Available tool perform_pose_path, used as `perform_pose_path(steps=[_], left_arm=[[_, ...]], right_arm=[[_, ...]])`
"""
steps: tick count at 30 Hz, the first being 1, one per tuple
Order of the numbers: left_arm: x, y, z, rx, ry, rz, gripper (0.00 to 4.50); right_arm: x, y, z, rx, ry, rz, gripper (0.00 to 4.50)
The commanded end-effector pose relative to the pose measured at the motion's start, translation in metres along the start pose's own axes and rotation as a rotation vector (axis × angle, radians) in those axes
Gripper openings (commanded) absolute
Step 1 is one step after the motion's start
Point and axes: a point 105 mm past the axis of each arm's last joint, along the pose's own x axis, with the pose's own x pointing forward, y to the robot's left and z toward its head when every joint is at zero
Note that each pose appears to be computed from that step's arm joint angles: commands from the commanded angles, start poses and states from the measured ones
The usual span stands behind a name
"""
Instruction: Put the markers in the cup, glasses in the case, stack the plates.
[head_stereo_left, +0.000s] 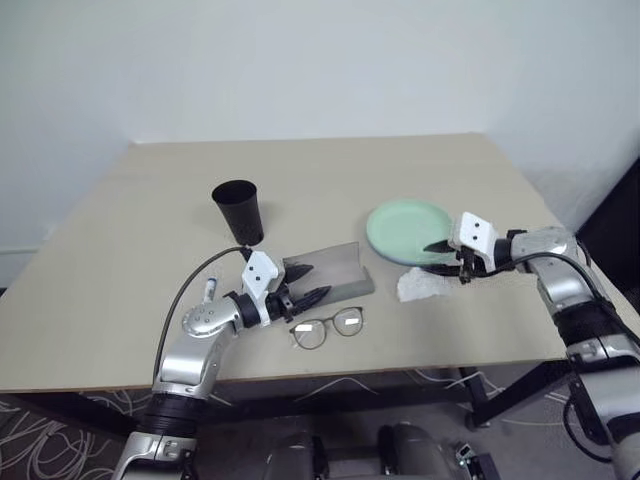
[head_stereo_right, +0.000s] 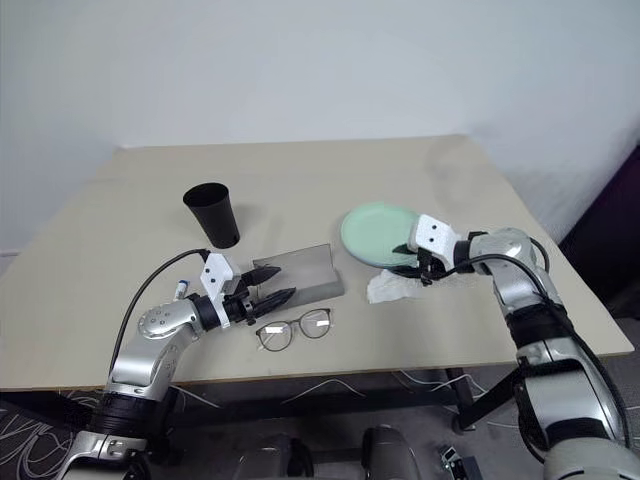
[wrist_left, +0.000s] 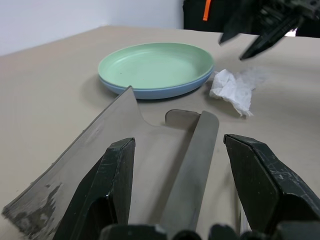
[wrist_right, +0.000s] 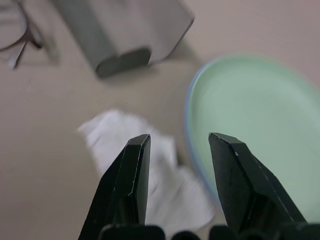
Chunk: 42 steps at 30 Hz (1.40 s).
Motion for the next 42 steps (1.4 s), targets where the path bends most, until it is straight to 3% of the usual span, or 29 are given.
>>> perform_pose_path(steps=[1,13,16,20,26,33,37,42], left_arm=[[0.004,0.001,0.013,0.038,-0.038,-0.008,2.97],[0.006,0.002,0.013,0.041,-0.039,-0.017,2.97],[0.006,0.002,0.013,0.042,-0.038,-0.016,2.97],[0.005,0.002,0.012,0.042,-0.036,-0.012,2.97],[0.004,0.003,0.013,0.044,-0.036,-0.005,2.97],[0.002,0.004,0.012,0.046,-0.033,0.0,2.97],[0.003,0.003,0.012,0.044,-0.033,-0.003,2.97],[0.006,0.003,0.012,0.042,-0.037,-0.009,2.97]], right_arm=[[-0.008,0.0,-0.001,0.094,-0.005,-0.033,2.01],[0.008,-0.002,-0.03,0.236,0.104,-0.145,2.01],[0.008,-0.003,-0.03,0.236,0.106,-0.149,1.42],[0.007,-0.005,-0.027,0.222,0.099,-0.151,0.06],[0.001,-0.004,-0.013,0.16,0.048,-0.114,0.02],[-0.023,-0.002,0.036,0.034,-0.121,-0.033,0.02],[-0.024,-0.021,0.052,-0.009,-0.141,-0.119,0.02],[-0.005,-0.048,0.049,-0.006,-0.082,-0.231,0.02]])
